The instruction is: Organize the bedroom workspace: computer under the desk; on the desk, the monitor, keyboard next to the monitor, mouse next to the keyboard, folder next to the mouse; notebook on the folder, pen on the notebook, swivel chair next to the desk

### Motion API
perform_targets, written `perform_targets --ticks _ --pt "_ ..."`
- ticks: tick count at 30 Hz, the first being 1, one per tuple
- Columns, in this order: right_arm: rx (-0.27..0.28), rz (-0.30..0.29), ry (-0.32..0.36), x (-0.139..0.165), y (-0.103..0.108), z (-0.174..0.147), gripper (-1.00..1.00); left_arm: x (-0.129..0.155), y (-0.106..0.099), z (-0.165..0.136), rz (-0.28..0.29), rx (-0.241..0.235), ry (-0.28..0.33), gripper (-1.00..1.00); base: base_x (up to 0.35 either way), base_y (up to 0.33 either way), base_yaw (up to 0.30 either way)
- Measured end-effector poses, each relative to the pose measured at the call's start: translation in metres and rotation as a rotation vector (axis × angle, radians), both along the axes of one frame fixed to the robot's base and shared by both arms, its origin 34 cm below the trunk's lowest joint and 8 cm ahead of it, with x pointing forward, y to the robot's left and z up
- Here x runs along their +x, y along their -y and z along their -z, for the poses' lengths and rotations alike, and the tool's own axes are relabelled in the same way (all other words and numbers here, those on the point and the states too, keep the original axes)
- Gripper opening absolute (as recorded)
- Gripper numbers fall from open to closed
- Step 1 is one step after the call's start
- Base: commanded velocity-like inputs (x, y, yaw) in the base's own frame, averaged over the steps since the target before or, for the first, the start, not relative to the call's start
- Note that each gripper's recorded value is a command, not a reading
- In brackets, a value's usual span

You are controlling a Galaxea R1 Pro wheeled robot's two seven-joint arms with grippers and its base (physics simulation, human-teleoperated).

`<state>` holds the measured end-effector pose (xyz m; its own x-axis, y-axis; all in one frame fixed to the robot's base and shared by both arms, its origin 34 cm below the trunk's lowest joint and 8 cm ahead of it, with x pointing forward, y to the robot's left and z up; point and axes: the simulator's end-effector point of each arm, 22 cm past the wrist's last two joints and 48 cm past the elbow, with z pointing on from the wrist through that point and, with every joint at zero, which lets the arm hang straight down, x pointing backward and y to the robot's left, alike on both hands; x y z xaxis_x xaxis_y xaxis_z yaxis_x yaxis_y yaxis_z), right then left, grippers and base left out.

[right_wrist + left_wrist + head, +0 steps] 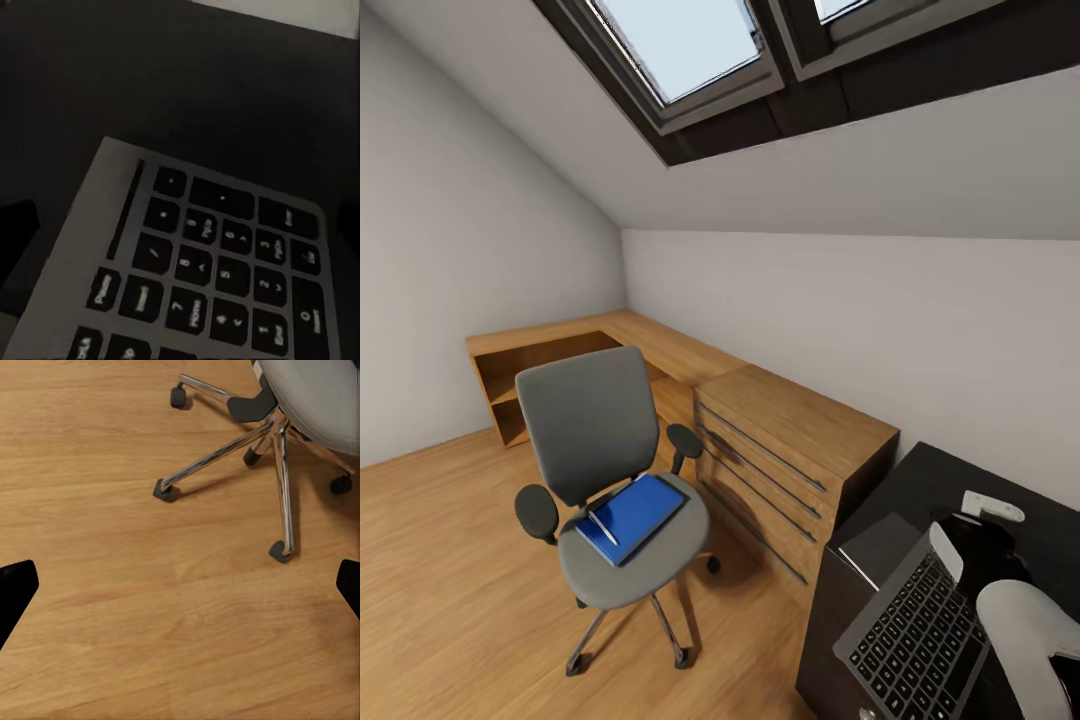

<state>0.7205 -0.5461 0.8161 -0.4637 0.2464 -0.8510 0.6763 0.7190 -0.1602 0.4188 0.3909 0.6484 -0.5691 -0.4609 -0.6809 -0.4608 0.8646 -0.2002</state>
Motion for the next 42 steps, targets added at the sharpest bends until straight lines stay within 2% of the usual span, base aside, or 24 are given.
perform_targets --ticks 7,11,14,15,23,36,42 --pt "-0.007 -0.028 0.064 0.020 -0.006 -0.048 1.00 -0.001 0.001 0.001 0.000 -0.001 -0.004 1.00 0.000 0.000 0.000" --pt "-0.022 -0.054 0.106 0.017 -0.019 -0.065 1.00 -0.003 0.003 0.004 0.013 0.007 -0.014 1.00 -0.012 0.000 0.000" --pt "-0.040 -0.084 0.141 -0.002 -0.037 -0.073 1.00 -0.002 0.011 0.007 0.042 0.017 -0.023 1.00 -0.201 0.000 0.000" --pt "-0.031 -0.105 0.168 -0.010 -0.057 -0.078 1.00 -0.002 0.013 0.007 0.050 0.019 -0.025 1.00 -0.296 0.005 0.000" --pt "0.008 -0.128 0.178 -0.013 -0.092 -0.073 1.00 -0.002 0.014 0.008 0.055 0.021 -0.026 1.00 -0.317 0.088 0.000" --pt "0.032 -0.136 0.187 -0.012 -0.107 -0.071 1.00 -0.001 0.015 0.006 0.057 0.019 -0.019 1.00 -0.279 0.213 -0.108" --pt "0.046 -0.144 0.194 -0.011 -0.117 -0.071 1.00 0.000 0.014 0.004 0.057 0.020 -0.013 1.00 -0.068 0.058 -0.210"
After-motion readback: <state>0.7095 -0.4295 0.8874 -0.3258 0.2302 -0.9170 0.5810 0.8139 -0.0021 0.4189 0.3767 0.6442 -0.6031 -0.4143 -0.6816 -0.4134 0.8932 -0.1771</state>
